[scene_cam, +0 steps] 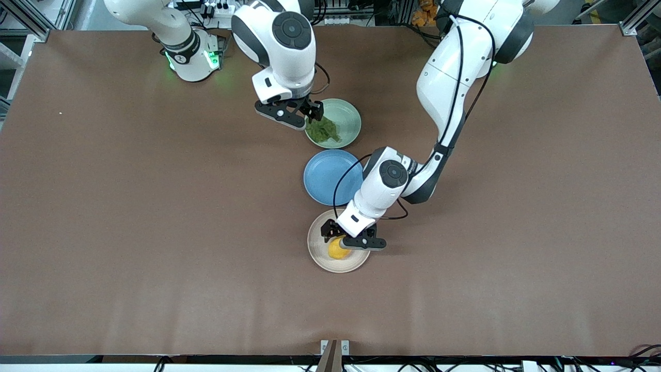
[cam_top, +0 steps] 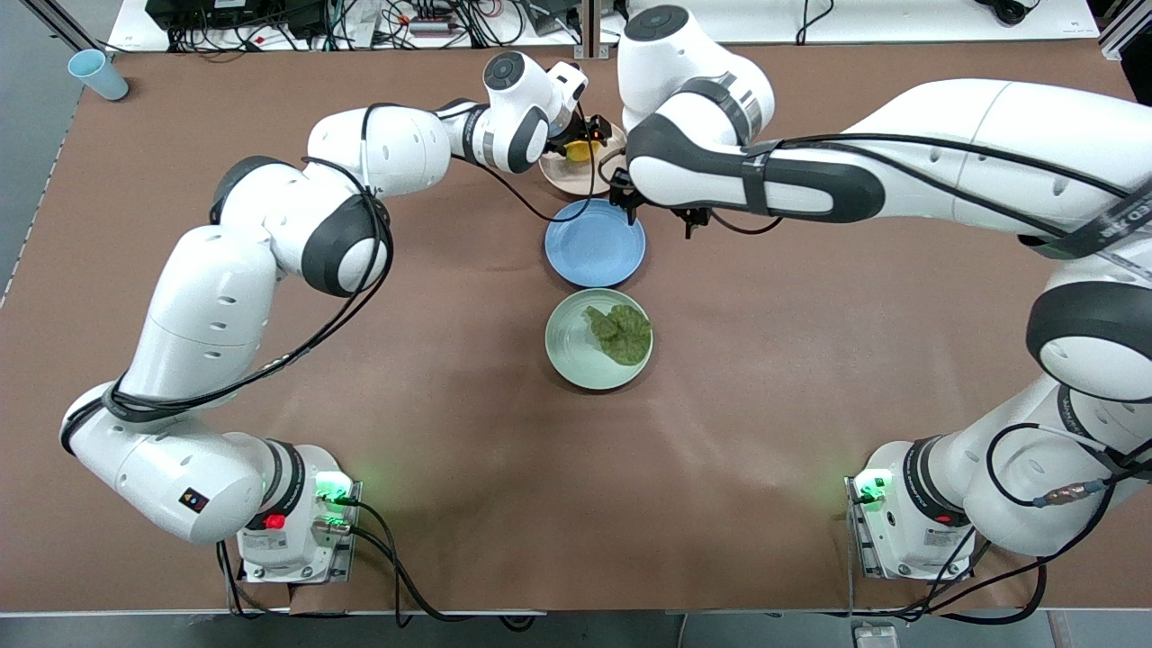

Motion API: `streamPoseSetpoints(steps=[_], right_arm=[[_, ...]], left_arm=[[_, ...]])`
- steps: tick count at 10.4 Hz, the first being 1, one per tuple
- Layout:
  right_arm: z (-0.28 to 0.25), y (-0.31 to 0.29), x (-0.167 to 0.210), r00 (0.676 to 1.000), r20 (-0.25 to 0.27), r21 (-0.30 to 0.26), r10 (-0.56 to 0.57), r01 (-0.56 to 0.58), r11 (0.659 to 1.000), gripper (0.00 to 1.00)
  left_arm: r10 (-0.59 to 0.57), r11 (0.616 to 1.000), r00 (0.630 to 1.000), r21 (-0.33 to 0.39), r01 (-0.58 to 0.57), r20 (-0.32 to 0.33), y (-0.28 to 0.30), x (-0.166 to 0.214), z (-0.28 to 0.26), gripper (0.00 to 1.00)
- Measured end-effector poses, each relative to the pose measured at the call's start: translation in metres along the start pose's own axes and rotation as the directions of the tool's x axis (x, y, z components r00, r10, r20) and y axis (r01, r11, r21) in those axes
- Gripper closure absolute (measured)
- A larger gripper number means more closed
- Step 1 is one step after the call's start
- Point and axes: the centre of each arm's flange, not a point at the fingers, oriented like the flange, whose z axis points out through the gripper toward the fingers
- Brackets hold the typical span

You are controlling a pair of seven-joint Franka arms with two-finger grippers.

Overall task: Pick lemon and lettuce from plates
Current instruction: 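Lower the left gripper onto the lemon while the right gripper reaches the lettuce, then close the left gripper on the lemon while the right gripper lowers onto lettuce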

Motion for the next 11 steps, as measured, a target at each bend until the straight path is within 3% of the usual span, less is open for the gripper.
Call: streamPoseSetpoints(steps=[5, 11], right_arm=[[0.043, -0.021, -0.017, 0.998, -0.019, 0.054, 0.056, -0.055, 0.997, 0.0], [0.093, -0.036, -0.027, 0.997, -0.021, 0.066, 0.079, -0.078, 0.995, 0.0]], left_arm=[[-0.002, 1.0, 1.0, 0.009, 0.002, -0.021, -0.007, 0.009, 0.002, 0.0], [-0.023, 1.0, 0.999, -0.007, 0.023, -0.049, -0.008, 0.004, 0.011, 0.0]])
